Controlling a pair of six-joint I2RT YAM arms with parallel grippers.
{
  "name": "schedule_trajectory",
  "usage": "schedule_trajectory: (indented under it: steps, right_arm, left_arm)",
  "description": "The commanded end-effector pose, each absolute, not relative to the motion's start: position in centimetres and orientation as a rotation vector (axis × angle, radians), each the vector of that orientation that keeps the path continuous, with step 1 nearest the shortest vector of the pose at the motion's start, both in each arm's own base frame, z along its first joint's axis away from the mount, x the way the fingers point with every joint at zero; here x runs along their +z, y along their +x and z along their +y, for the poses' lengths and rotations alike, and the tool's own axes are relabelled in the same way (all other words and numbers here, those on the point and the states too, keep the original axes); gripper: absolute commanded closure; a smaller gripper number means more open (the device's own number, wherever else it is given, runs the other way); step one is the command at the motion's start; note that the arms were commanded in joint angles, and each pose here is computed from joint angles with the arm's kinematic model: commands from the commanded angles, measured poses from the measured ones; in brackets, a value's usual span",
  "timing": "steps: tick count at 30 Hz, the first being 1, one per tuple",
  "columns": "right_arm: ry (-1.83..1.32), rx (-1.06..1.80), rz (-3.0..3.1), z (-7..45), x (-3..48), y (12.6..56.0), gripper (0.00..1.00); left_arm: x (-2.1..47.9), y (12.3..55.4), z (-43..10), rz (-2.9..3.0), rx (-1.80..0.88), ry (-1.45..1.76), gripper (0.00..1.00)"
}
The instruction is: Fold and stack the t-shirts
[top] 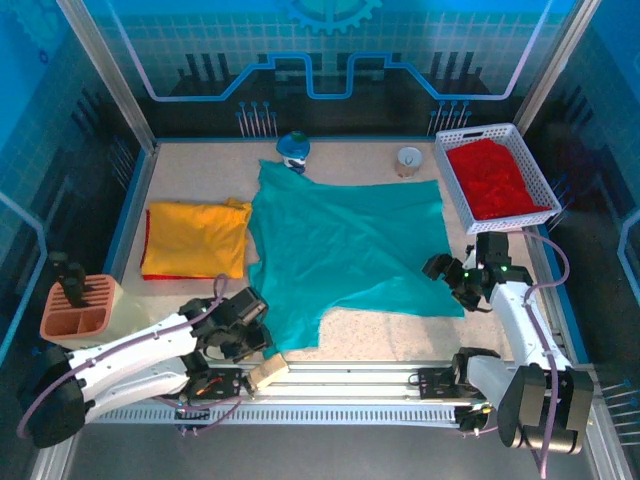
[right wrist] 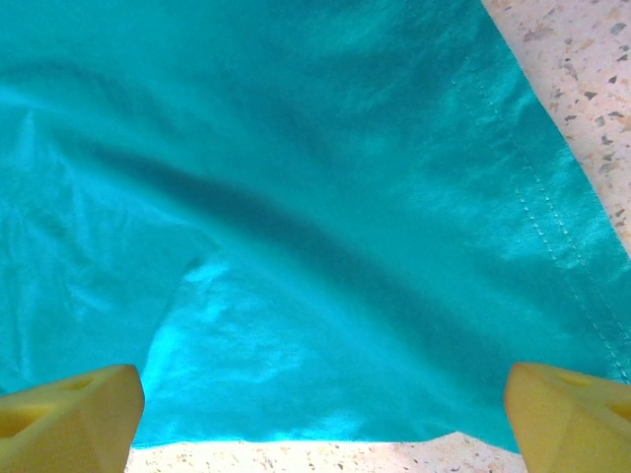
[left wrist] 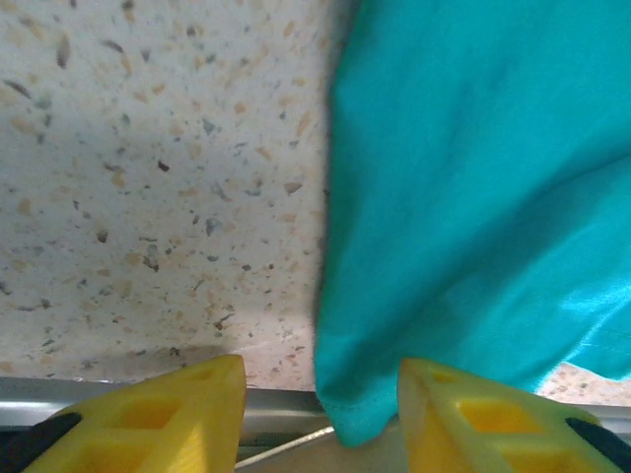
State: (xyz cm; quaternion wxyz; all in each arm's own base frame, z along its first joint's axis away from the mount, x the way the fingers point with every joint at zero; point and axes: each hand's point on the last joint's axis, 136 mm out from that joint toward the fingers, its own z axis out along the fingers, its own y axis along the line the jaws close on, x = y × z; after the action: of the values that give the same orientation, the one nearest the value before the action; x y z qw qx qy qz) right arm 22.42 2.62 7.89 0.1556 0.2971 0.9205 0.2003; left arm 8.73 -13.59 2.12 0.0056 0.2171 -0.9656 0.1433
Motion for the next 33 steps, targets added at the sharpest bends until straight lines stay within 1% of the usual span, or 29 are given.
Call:
schedule_trajectory:
  steps: [1,6,8,12,15,23,27,33]
  right_arm:
    - [0.882,0.524,2.661,2.2,7.4,21.5,0.05]
    - [1.004,0.392,2.658,0.2,6.9,20.7,0.05]
    - [1.059,0.366,2.640,-0.6,6.7,20.5,0.07]
    - [1.142,0.396,2.646,-0.7,5.6,19.9,0.14]
    - [1.211,0.343,2.689,-1.0,4.4,18.8,0.20]
    - [1.254,0.268,2.744,-1.1,3.6,17.1,0.20]
    - [1.282,0.213,2.742,-1.3,3.4,16.3,0.20]
    - [1.254,0.202,2.755,-1.2,3.5,16.3,0.21]
  left_arm:
    - [1.2,8.9,-14.1,-3.007,0.456,0.746,0.55]
    - [0.9,9.8,-15.3,-3.018,0.479,0.723,0.56]
    - [0.8,10.1,-15.6,-3.021,0.484,0.717,0.56]
    - [0.5,10.3,-15.8,-3.025,0.480,0.712,0.57]
    - [0.3,10.7,-15.8,-3.042,0.475,0.717,0.59]
    - [-0.1,11.6,-16.6,-3.059,0.481,0.701,0.62]
    - [-0.4,12.3,-17.2,-3.073,0.505,0.703,0.66]
    - [0.1,13.8,-18.1,-3.117,0.510,0.674,0.72]
